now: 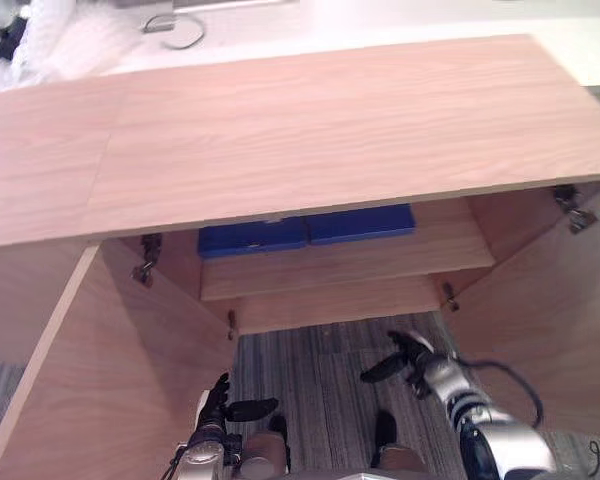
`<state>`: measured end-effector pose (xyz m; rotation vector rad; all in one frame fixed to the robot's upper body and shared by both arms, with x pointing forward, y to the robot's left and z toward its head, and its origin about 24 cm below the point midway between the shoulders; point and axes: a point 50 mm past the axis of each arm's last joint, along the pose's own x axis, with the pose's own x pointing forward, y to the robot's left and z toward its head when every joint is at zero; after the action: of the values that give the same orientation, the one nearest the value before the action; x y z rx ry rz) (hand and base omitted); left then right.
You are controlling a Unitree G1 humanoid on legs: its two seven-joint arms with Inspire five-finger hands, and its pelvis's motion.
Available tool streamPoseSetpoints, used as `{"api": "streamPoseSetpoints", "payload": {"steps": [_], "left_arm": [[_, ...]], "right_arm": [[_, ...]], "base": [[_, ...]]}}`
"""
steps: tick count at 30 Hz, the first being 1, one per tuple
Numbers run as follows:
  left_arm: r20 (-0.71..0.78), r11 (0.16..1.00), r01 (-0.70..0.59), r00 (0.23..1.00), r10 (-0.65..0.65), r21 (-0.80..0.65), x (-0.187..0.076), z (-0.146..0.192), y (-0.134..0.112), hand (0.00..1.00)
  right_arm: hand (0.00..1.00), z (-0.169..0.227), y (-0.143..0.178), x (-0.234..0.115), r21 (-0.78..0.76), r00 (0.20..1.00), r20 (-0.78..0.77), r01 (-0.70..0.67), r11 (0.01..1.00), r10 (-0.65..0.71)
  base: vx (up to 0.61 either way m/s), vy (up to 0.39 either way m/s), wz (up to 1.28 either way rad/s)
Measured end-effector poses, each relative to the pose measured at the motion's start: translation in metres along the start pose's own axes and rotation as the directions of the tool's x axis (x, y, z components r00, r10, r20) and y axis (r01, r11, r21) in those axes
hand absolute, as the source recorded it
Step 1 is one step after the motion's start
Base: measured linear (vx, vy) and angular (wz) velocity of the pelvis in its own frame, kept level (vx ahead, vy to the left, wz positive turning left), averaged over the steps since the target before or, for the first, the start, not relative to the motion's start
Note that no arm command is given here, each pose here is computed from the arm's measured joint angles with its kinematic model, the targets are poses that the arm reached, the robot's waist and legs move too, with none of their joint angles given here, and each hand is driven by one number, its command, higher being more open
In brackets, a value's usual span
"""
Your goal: Walk over to the cabinet, pick up the folder, carry it to the office cabinet, place the folder inside the office cabinet, then close the office cabinet door
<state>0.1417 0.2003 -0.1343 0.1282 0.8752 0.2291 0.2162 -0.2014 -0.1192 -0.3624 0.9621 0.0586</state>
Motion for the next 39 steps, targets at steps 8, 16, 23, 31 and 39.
{"api": "streamPoseSetpoints", "payload": {"steps": [8, 16, 23, 31, 39], "left_arm": [[-0.144, 0.998, -0.063, 0.987, 0.066, 0.021, -0.006, -0.037, -0.002, 1.00], [-0.148, 0.998, -0.056, 0.988, 0.049, -0.039, -0.010, -0.042, -0.008, 1.00], [-0.242, 0.987, -0.090, 0.969, 0.056, -0.132, -0.019, -0.064, -0.011, 1.00], [-0.264, 0.983, -0.102, 0.963, 0.059, -0.154, -0.020, -0.069, -0.007, 1.00], [-0.270, 0.981, -0.149, 0.956, 0.112, -0.124, -0.022, -0.075, 0.018, 1.00]], "right_arm": [[1.00, -0.129, 0.045, -0.037, 0.645, 0.948, -0.319, 0.219, 0.732, -0.002], [1.00, -0.143, 0.031, -0.045, 0.722, 0.933, -0.348, 0.330, 0.609, -0.093], [1.00, -0.140, 0.026, -0.044, 0.772, 0.926, -0.359, 0.364, 0.521, -0.115], [1.00, -0.140, -0.036, -0.044, 0.741, 0.892, -0.367, 0.452, 0.496, -0.264], [1.00, -0.076, -0.108, -0.039, 0.704, 0.859, -0.167, 0.447, 0.552, -0.484]], "base": [[-0.09, 0.026, -0.67], [-0.04, -0.010, -0.80], [0.13, -0.155, -0.55], [0.07, -0.026, -0.16], [-0.01, 0.050, -0.02]]}}
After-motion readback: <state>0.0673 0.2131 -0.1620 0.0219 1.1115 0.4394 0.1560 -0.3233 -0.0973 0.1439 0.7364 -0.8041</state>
